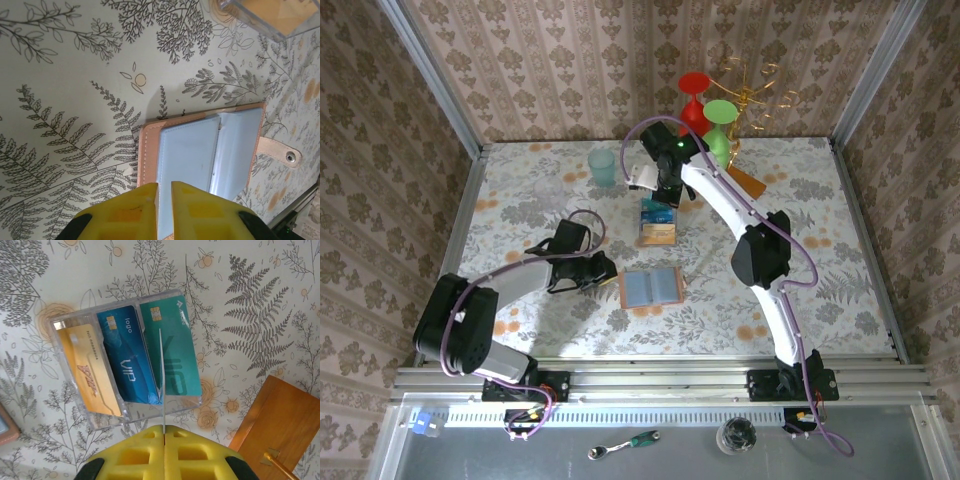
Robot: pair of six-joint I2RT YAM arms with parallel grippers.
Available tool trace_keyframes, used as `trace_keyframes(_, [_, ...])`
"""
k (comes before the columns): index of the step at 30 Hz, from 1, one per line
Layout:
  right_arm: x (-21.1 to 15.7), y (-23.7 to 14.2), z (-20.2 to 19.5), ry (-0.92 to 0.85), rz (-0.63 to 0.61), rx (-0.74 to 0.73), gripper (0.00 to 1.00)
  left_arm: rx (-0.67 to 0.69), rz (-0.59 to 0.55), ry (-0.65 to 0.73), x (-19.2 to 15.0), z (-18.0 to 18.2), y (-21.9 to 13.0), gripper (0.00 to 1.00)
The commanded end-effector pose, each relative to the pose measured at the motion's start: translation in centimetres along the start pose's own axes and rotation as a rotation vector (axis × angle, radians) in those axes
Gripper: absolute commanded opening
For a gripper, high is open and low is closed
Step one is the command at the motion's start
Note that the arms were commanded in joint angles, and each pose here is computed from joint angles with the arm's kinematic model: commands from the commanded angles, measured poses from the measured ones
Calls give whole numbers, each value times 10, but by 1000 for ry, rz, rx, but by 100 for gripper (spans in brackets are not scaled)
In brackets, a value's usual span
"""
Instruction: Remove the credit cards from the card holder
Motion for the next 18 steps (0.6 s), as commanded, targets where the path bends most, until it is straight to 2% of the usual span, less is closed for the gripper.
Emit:
trace_keyframes(1, [3,3,-10,-26,-3,-57,3,-3,-9,16,6,-1,0,16])
trace_keyframes(15, [10,26,-10,-45,-14,-51,6,-5,-2,1,5,2,6,16])
trace_keyframes(18, [9,28,-10,-45,-2,-60,11,-8,-2,0,5,2,6,16])
Point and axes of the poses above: each hand's point on the last joint's axis, 136 mm out from that joint toward the fingers, its own y axis out along the fingers, its own z axis along the line the jaws close on, x = y × z, the point moved 9 cm from there along -y, back along the fingers, and after that the axes turned 12 degrees about y, right-handed, at the moved point
